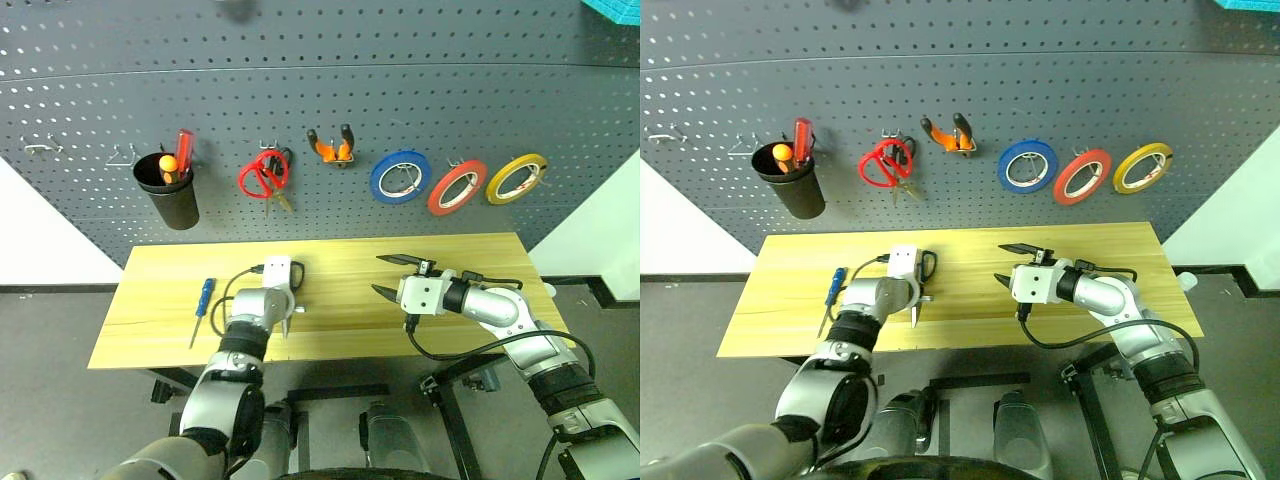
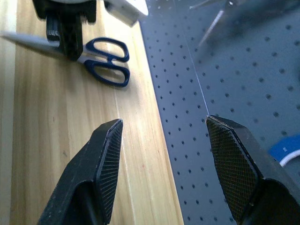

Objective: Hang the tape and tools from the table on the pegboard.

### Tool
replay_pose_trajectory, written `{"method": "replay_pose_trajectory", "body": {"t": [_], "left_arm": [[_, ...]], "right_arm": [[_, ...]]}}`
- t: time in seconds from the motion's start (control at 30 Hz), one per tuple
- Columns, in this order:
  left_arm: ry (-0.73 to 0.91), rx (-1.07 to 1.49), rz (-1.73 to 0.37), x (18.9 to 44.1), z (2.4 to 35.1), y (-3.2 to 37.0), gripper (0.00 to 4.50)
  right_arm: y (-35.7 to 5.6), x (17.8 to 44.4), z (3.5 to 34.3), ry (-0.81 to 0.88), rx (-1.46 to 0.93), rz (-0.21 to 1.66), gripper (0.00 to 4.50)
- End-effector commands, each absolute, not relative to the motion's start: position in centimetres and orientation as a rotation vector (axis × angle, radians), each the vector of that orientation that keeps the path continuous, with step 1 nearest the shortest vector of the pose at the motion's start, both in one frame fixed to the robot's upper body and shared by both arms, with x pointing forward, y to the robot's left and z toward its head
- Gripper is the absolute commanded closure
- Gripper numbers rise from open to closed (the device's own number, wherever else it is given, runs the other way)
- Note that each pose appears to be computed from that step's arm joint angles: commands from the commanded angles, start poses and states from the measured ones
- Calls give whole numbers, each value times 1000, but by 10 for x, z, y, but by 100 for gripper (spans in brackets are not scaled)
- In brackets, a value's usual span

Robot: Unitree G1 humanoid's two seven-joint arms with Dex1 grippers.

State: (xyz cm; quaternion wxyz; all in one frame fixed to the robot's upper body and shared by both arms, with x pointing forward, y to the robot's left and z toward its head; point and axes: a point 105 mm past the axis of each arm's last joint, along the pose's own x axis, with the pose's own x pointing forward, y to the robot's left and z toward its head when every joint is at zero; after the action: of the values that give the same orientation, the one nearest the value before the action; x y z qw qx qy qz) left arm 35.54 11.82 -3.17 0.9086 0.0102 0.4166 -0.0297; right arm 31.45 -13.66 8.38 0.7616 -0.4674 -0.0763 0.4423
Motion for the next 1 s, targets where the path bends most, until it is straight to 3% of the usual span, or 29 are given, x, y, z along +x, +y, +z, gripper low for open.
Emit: {"method": "replay_pose_trajectory", "body": {"t": [0.03,0.27,0.37,0.63,0.73,1.0], "left_arm": [[708,75,-127,361,-12,132,372],[467,23,-267,355,11,147,372],[533,3,-236,349,-2,163,372],[529,-65,-207,353,-1,175,372],[621,-94,-161,354,-6,170,312],[800,-25,-76,362,-4,126,48]], "right_arm": [[-129,316,98,-240,-1006,945,152],[-122,316,98,-257,-1000,967,152],[-121,316,98,-259,-999,969,152],[-118,319,98,-266,-1001,973,152],[-119,319,98,-266,-1003,973,152],[-119,320,97,-264,-1005,975,152]]}}
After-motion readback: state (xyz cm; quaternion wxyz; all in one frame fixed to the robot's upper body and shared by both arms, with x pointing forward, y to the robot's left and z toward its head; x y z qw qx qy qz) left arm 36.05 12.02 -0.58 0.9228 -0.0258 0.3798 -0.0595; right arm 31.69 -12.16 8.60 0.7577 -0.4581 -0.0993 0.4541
